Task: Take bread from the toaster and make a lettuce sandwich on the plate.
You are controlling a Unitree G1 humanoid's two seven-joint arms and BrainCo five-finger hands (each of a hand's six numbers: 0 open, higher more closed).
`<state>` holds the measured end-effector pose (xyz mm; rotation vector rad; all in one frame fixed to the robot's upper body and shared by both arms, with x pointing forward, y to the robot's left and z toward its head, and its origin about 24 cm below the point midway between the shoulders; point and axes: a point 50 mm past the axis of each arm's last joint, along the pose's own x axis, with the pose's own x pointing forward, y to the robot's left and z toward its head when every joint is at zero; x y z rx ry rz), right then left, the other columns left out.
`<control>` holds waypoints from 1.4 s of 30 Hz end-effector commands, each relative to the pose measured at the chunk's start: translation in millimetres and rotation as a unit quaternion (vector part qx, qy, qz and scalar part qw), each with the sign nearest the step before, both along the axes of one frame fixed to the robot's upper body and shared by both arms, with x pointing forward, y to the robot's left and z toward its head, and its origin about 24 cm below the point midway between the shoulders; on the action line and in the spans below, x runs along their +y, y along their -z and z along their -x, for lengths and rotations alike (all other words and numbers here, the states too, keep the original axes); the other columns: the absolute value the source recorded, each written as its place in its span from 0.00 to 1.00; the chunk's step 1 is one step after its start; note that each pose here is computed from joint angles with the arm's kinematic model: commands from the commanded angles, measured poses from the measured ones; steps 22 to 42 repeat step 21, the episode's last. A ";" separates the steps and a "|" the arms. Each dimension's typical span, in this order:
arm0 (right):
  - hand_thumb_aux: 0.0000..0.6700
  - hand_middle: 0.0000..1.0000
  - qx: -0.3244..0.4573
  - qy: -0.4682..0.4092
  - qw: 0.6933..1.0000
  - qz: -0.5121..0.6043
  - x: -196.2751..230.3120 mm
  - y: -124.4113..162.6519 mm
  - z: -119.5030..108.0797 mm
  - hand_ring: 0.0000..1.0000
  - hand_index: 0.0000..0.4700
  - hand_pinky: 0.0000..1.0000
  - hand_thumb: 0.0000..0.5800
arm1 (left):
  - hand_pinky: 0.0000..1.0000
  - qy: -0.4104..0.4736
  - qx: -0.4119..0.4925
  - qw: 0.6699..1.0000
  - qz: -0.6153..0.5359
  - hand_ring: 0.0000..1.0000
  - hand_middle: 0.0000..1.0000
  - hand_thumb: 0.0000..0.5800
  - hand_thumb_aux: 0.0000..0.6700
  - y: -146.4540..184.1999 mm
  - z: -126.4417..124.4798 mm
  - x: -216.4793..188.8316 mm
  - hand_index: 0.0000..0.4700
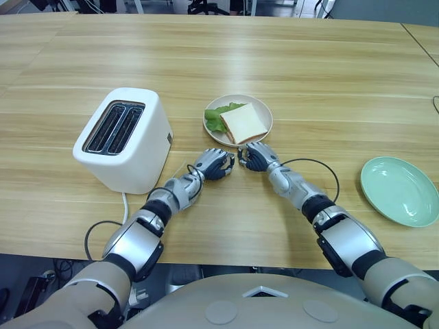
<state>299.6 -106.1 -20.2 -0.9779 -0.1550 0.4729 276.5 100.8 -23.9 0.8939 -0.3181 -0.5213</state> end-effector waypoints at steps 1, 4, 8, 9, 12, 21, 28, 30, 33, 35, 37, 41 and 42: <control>0.00 0.00 -0.050 0.053 0.987 -0.141 -11.5 -17.1 4.0 0.00 0.00 0.00 0.00 | 0.00 -0.001 -0.048 0.984 0.173 0.00 0.00 0.19 0.10 -32.2 1.9 -2.7 0.10; 0.00 0.00 -0.092 0.116 0.958 -0.244 -28.3 -33.0 3.8 0.00 0.00 0.00 0.00 | 0.00 -0.029 -0.059 0.961 0.267 0.00 0.00 0.00 0.00 -46.5 2.8 6.7 0.00; 0.00 0.00 -0.110 0.174 0.929 -0.308 -46.1 -39.8 2.4 0.00 0.00 0.00 0.00 | 0.00 -0.095 -0.039 0.930 0.352 0.00 0.00 0.00 0.00 -51.4 -3.9 24.7 0.00; 0.00 0.00 -0.111 0.187 0.923 -0.317 -50.2 -40.2 1.5 0.00 0.00 0.00 0.00 | 0.00 -0.108 -0.033 0.926 0.361 0.00 0.00 0.00 0.00 -50.5 -5.5 28.7 0.00; 0.00 0.00 -0.112 0.208 0.912 -0.334 -56.8 -40.4 0.9 0.00 0.00 0.00 0.00 | 0.00 -0.130 -0.027 0.922 0.363 0.00 0.00 0.00 0.00 -47.6 -5.7 35.2 0.00; 0.00 0.00 -0.102 0.167 0.925 -0.327 -52.8 -38.2 11.8 0.00 0.00 0.00 0.00 | 0.00 -0.142 -0.024 0.913 0.382 0.00 0.00 0.00 0.00 -45.0 2.8 34.4 0.00; 0.00 0.00 -0.102 0.167 0.925 -0.327 -52.8 -38.2 11.8 0.00 0.00 0.00 0.00 | 0.00 -0.142 -0.024 0.913 0.382 0.00 0.00 0.00 0.00 -45.0 2.8 34.4 0.00; 0.00 0.00 -0.102 0.167 0.925 -0.327 -52.8 -38.2 11.8 0.00 0.00 0.00 0.00 | 0.00 -0.142 -0.024 0.913 0.382 0.00 0.00 0.00 0.00 -45.0 2.8 34.4 0.00; 0.00 0.00 -0.102 0.167 0.925 -0.327 -52.8 -38.2 11.8 0.00 0.00 0.00 0.00 | 0.00 -0.142 -0.024 0.913 0.382 0.00 0.00 0.00 0.00 -45.0 2.8 34.4 0.00; 0.00 0.00 -0.102 0.167 0.925 -0.327 -52.8 -38.2 11.8 0.00 0.00 0.00 0.00 | 0.00 -0.142 -0.024 0.913 0.382 0.00 0.00 0.00 0.00 -45.0 2.8 34.4 0.00; 0.00 0.00 -0.102 0.167 0.925 -0.327 -52.8 -38.2 11.8 0.00 0.00 0.00 0.00 | 0.00 -0.142 -0.024 0.913 0.382 0.00 0.00 0.00 0.00 -45.0 2.8 34.4 0.00; 0.00 0.00 -0.102 0.167 0.925 -0.327 -52.8 -38.2 11.8 0.00 0.00 0.00 0.00 | 0.00 -0.142 -0.024 0.913 0.382 0.00 0.00 0.00 0.00 -45.0 2.8 34.4 0.00; 0.00 0.00 -0.102 0.167 0.925 -0.327 -52.8 -38.2 11.8 0.00 0.00 0.00 0.00 | 0.00 -0.142 -0.024 0.913 0.382 0.00 0.00 0.00 0.00 -45.0 2.8 34.4 0.00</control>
